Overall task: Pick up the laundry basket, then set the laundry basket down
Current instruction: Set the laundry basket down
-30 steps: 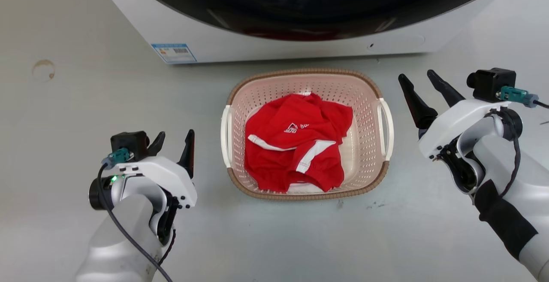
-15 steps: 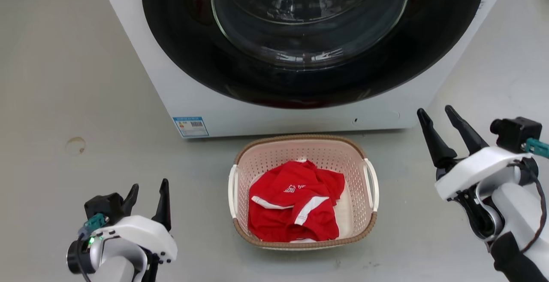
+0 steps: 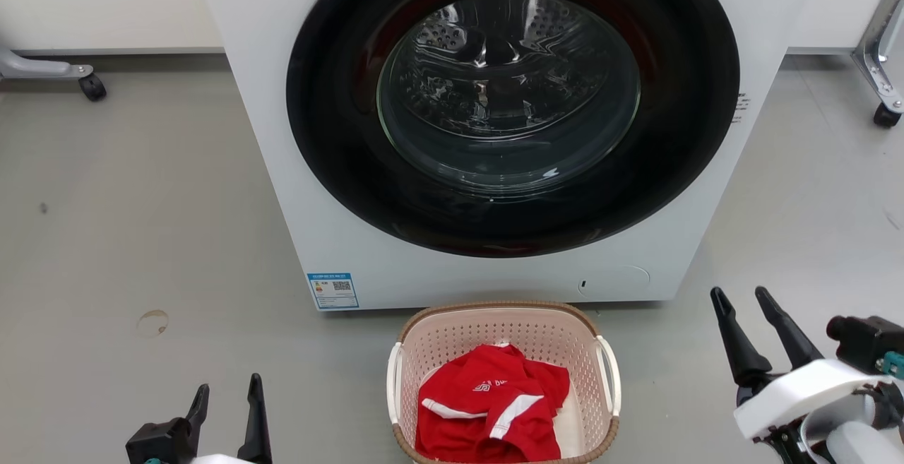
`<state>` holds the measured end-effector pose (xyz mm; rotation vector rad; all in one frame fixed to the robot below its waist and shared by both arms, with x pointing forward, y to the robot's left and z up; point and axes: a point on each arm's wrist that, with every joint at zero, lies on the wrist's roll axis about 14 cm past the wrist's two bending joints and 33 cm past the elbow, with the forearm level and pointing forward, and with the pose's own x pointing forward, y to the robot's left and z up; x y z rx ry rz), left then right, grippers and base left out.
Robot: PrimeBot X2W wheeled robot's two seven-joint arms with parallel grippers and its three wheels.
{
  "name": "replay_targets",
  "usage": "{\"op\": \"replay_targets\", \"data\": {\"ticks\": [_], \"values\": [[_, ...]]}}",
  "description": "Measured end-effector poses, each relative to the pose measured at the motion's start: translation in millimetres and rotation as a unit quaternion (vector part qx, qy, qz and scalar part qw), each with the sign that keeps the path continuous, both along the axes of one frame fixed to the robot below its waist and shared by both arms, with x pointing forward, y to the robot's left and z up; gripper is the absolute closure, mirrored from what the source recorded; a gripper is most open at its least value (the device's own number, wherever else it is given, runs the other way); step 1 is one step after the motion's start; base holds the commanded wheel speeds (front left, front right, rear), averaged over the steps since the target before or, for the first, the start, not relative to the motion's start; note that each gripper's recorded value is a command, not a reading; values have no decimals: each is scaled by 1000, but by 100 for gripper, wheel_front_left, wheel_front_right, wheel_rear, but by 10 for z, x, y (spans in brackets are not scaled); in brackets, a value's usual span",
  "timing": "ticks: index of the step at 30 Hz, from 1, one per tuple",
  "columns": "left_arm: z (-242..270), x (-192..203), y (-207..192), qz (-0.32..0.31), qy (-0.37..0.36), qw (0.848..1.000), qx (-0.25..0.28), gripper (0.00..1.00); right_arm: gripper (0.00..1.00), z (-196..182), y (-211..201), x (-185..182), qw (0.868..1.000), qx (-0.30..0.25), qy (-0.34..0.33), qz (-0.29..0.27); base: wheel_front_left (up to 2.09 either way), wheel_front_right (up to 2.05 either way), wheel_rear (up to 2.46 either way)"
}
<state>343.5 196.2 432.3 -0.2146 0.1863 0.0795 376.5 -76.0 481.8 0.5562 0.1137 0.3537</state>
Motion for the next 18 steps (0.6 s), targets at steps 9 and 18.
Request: {"op": "replay_targets", "data": {"ticks": [9,18], "values": [[162,-190,19,-5,-3,1000,-1,0,0,-213,-111,-239,1000,-10,26,-14,0,0,0],[323,-288,27,-6,3,1000,-13,0,0,-227,-164,-267,999,-21,24,-10,0,0,0]]}}
